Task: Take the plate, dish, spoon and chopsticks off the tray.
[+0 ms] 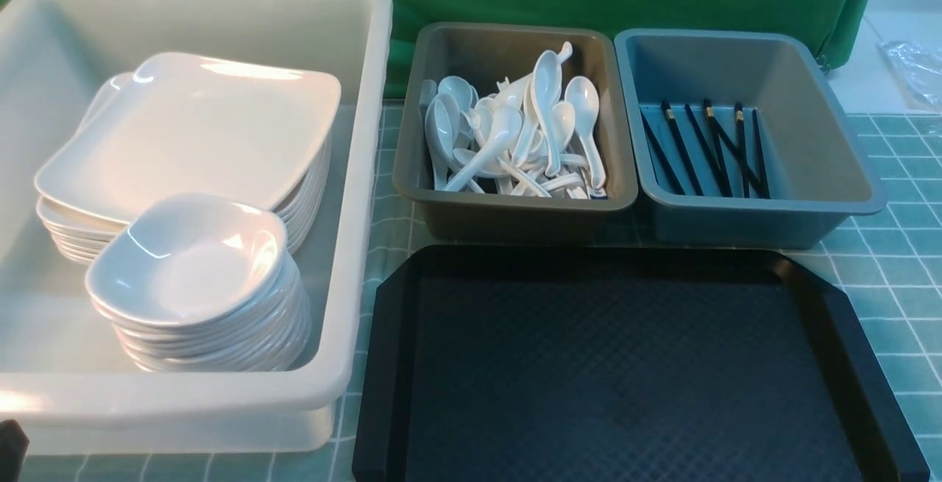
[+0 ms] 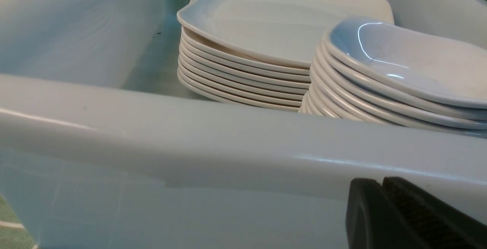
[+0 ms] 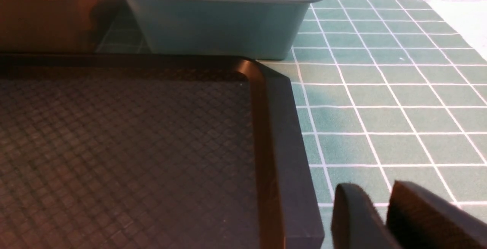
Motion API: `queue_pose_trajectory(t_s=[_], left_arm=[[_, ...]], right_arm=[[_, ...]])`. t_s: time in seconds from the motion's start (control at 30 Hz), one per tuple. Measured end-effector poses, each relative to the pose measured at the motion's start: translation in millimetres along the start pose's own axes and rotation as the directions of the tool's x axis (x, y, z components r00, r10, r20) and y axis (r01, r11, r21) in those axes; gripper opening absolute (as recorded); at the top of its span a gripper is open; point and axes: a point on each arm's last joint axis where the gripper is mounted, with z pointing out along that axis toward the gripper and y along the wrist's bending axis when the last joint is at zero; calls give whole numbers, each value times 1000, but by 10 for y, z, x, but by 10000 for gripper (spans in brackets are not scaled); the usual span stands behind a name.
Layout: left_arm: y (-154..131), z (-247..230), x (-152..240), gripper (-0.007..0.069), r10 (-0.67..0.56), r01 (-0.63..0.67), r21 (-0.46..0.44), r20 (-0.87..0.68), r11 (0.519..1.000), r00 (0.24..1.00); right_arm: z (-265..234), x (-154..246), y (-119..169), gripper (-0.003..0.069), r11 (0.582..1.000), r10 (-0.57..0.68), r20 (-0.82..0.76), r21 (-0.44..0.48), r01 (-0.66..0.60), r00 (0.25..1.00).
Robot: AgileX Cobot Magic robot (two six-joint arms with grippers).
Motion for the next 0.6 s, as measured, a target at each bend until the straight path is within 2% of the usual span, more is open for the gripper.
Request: queue_pose_trajectory(t_s=[0.6], left_arm=[[0,0,-2,20,-1,1,-1,2,1000,1000]], right_arm=[[0,0,0,231,1000,0,0,0,0,1000]])
